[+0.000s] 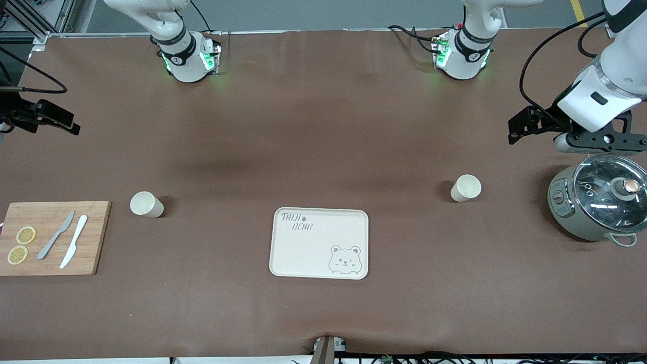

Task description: Place white IKEA cup upright on tray with both arms

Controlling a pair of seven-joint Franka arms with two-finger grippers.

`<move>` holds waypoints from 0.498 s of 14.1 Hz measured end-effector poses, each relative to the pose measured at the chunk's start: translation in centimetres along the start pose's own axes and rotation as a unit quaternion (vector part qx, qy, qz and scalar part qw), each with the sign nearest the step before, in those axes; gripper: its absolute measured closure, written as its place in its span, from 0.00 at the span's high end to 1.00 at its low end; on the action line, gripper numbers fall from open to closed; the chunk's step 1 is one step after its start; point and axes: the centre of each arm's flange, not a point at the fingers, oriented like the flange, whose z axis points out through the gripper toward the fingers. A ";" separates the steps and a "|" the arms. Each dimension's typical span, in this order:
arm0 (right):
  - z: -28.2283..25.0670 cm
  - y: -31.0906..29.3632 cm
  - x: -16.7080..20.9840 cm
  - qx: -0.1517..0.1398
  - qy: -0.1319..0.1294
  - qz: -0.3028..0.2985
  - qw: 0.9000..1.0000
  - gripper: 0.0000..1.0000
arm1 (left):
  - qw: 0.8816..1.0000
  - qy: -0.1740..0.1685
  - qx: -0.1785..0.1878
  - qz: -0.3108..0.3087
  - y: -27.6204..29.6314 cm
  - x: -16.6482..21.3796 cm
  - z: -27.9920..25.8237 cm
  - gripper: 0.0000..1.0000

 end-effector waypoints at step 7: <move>0.0 0.0 0.0 0.000 0.000 0.000 1.000 1.00 | 1.000 -0.002 0.000 0.011 0.4 0.1 0.3 1.00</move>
